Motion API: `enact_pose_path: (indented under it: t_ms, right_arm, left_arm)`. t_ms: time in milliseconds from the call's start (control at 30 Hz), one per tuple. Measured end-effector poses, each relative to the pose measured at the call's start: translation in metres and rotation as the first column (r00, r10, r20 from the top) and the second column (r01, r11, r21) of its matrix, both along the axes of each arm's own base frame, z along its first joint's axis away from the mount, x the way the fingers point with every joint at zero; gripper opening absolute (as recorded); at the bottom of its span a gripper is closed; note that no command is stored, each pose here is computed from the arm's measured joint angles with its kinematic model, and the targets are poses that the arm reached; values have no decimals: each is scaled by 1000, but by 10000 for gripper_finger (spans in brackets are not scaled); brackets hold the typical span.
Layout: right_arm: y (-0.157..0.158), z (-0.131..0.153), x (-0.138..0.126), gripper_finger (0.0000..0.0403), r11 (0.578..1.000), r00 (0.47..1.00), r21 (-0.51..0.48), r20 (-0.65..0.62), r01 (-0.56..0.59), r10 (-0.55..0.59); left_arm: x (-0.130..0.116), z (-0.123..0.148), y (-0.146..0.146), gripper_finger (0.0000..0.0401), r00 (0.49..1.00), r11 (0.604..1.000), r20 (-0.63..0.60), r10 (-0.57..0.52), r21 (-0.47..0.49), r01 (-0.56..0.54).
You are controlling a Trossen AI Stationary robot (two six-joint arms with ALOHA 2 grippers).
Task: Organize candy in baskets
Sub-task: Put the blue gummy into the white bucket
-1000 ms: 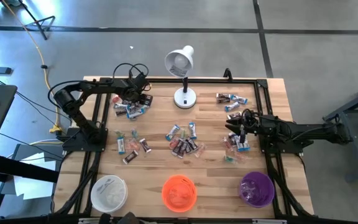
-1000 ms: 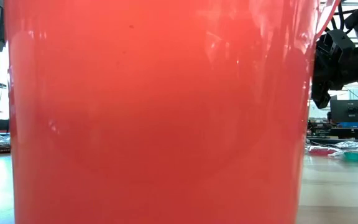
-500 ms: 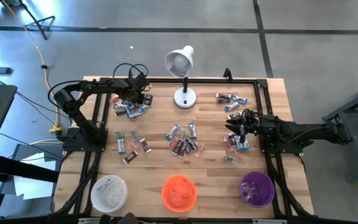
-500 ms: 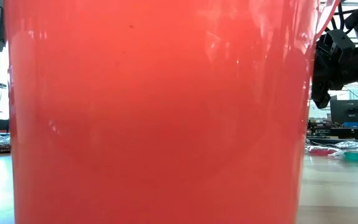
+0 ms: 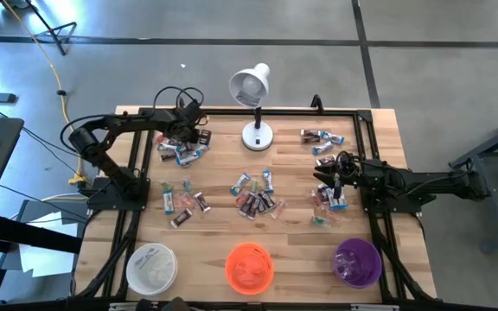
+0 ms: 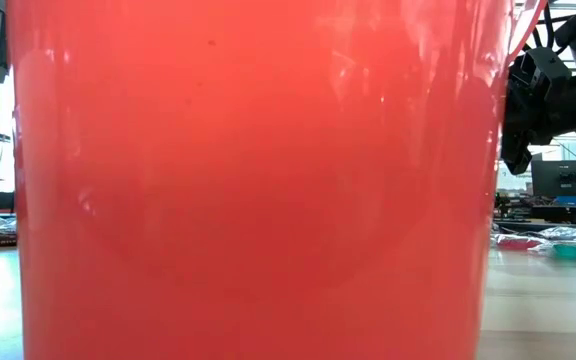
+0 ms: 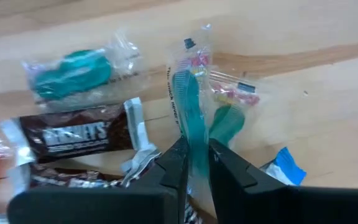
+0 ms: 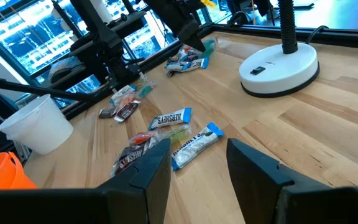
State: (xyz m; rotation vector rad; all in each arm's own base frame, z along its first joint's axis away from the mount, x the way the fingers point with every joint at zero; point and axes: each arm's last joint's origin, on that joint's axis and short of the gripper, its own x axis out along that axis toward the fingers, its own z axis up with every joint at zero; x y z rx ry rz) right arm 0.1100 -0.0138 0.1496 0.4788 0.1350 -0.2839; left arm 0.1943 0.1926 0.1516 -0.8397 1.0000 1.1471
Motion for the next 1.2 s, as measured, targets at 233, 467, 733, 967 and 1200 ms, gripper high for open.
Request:
enact_pose_path:
  t_ms: [233,467,733,967,1200]
  right_arm:
    - [0,0,0,152,1000,1000,0,0,0,0]
    - [0,0,0,152,1000,1000,0,0,0,0]
    - [0,0,0,152,1000,1000,0,0,0,0]
    - [0,0,0,152,1000,1000,0,0,0,0]
    - [0,0,0,152,1000,1000,0,0,0,0]
  left_arm:
    - [-1,5,-3,41,1000,1000,1,-5,3,5]
    - [0,5,-5,28,1000,1000,-2,-14,-2,14]
    - [-3,23,-16,19,998,998,11,-60,20,60]
    - [-9,44,-41,19,991,990,25,-135,-32,136]
    - [-10,66,-75,19,957,957,52,-286,-32,288]
